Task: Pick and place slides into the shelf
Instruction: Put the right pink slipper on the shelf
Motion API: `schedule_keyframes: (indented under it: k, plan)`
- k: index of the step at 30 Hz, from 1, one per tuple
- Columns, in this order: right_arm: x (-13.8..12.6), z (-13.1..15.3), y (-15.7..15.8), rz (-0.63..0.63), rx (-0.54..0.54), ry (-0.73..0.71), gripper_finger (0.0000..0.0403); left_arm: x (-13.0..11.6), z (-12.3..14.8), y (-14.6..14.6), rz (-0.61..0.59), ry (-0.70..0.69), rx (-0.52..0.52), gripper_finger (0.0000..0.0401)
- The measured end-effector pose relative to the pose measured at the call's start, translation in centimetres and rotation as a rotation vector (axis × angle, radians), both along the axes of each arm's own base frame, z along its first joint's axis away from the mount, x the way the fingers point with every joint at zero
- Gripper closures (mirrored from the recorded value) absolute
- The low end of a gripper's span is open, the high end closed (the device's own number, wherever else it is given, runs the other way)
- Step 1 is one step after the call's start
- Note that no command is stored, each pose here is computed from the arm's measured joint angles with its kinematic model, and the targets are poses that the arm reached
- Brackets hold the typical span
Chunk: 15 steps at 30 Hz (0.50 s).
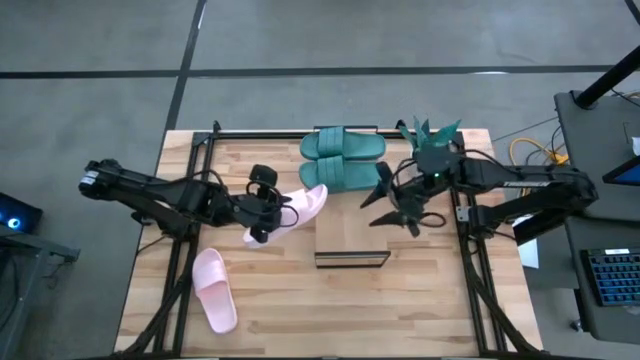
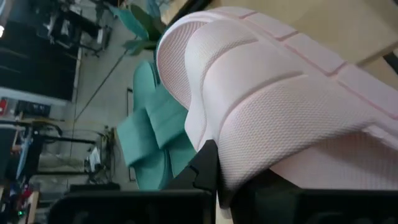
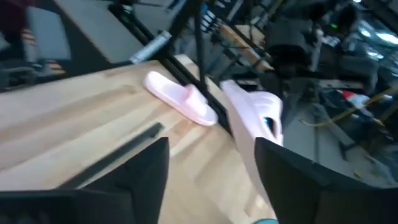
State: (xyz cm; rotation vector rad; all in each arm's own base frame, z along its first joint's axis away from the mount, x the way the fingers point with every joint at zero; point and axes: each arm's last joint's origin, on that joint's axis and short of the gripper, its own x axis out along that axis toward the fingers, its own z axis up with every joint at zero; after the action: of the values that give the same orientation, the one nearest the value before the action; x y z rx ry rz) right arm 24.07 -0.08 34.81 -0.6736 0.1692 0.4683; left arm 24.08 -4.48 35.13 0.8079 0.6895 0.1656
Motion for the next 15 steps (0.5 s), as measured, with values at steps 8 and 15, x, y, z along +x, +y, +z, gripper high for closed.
schedule_keyframes:
  k: [8, 15]
  plan:
    - [2.0, -0.3, -0.2, -0.089, -0.055, -0.045, 0.0136, 1.2, 0.0, -0.5, -0.072, -0.019, 0.006, 0.0401]
    - [2.8, -0.2, -0.2, -0.085, -0.061, -0.044, 0.0150, 2.3, -0.2, -0.7, -0.093, -0.035, 0.044, 0.0401]
